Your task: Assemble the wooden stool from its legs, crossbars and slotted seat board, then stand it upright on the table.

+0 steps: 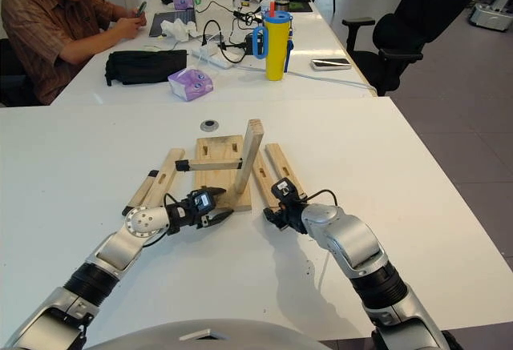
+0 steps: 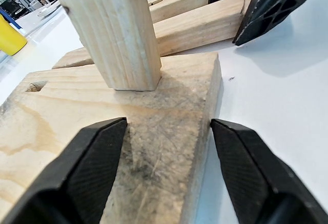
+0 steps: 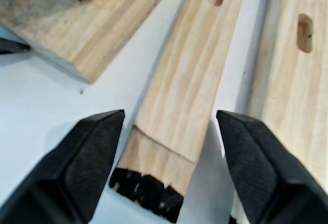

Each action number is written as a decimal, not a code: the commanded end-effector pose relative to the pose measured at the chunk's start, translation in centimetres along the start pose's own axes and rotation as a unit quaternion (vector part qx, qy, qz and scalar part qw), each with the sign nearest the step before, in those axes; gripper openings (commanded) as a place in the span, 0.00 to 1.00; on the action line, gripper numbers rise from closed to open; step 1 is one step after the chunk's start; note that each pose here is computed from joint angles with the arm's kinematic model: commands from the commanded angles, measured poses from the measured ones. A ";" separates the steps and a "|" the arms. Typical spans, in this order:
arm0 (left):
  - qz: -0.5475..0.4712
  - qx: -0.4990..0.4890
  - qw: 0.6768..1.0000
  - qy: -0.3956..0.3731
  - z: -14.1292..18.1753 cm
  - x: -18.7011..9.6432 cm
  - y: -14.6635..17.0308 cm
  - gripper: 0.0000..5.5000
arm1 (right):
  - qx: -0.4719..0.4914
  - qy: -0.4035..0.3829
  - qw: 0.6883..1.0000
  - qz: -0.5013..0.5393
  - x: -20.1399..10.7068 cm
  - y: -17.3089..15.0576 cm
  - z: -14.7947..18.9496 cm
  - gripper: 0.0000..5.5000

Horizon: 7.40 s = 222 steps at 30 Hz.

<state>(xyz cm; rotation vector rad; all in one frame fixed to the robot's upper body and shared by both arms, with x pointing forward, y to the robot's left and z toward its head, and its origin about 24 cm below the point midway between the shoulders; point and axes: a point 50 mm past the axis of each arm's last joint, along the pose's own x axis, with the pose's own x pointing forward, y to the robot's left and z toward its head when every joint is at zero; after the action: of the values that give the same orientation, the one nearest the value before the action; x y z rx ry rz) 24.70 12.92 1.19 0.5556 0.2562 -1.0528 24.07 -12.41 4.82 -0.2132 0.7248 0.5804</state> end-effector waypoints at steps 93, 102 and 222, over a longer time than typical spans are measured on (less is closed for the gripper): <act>-0.174 -0.398 0.861 -0.264 11.9 -12.4 6.0 0.37 | 0.115 -0.244 0.840 0.472 -10.9 -2.4 6.6 0.58; -0.102 -0.392 0.900 -0.160 8.5 -16.6 7.9 0.37 | 0.173 -0.237 0.894 0.337 -6.8 0.4 1.4 0.71; -0.074 -0.204 0.975 -0.052 3.4 -5.4 6.0 0.37 | -0.106 -0.542 0.831 -0.069 -6.2 3.7 14.4 0.11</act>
<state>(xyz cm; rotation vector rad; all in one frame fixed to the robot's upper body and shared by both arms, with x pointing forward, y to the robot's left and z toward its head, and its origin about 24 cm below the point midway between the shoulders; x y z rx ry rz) 28.39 16.80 13.12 0.1875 0.1804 -1.1631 25.79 -6.77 19.25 -0.0663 -0.4223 0.5742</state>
